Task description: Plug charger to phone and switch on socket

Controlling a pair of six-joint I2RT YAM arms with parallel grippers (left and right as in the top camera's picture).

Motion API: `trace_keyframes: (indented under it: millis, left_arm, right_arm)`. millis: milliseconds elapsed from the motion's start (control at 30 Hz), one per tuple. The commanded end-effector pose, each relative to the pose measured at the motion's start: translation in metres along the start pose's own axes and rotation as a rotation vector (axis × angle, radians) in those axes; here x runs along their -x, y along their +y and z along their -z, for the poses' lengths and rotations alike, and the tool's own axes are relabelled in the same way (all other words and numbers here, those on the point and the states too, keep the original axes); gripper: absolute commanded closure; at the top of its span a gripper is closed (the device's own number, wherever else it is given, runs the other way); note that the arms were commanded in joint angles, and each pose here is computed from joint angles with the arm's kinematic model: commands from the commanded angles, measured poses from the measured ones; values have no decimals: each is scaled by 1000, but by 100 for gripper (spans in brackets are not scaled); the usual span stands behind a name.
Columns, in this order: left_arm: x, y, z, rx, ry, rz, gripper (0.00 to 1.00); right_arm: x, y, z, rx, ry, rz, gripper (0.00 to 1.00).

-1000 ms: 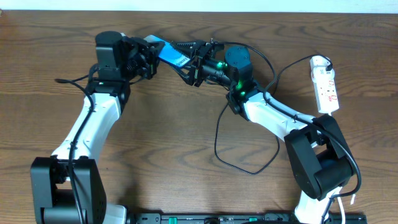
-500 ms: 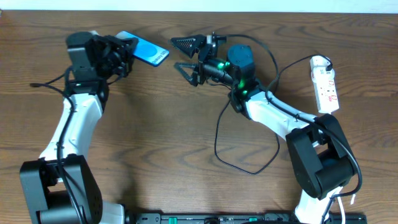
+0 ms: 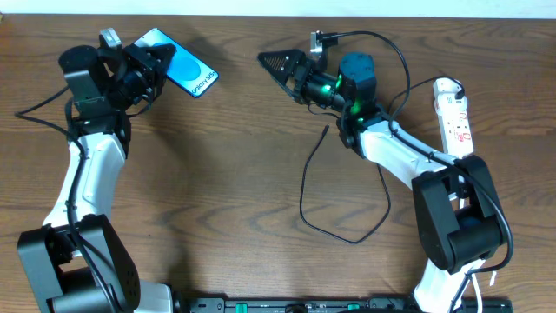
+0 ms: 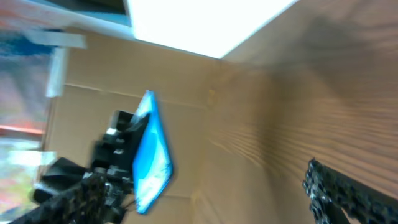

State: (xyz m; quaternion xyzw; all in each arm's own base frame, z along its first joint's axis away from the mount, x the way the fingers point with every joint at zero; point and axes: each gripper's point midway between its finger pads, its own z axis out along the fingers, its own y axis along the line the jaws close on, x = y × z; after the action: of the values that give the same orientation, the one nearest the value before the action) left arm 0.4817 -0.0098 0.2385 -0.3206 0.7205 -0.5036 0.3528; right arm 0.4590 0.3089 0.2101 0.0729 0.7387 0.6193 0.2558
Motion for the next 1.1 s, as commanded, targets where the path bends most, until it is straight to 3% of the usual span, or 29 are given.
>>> trace_keyframes:
  millis: [0, 300, 600, 1067]
  left_arm:
    - [-3, -17, 6, -47, 18, -67, 92]
    - [-3, -17, 6, -48, 18, -67, 92]
    - [-3, -17, 6, -47, 18, -67, 93]
    - [-3, -17, 6, -47, 19, -66, 93]
  right_arm:
    - [6, -6, 3, -42, -7, 94, 1]
    - [14, -46, 8, -310, 1, 155, 1]
    - [39, -80, 57, -875, -115, 189, 1]
    - [5, -77, 44, -907, -43, 223, 1]
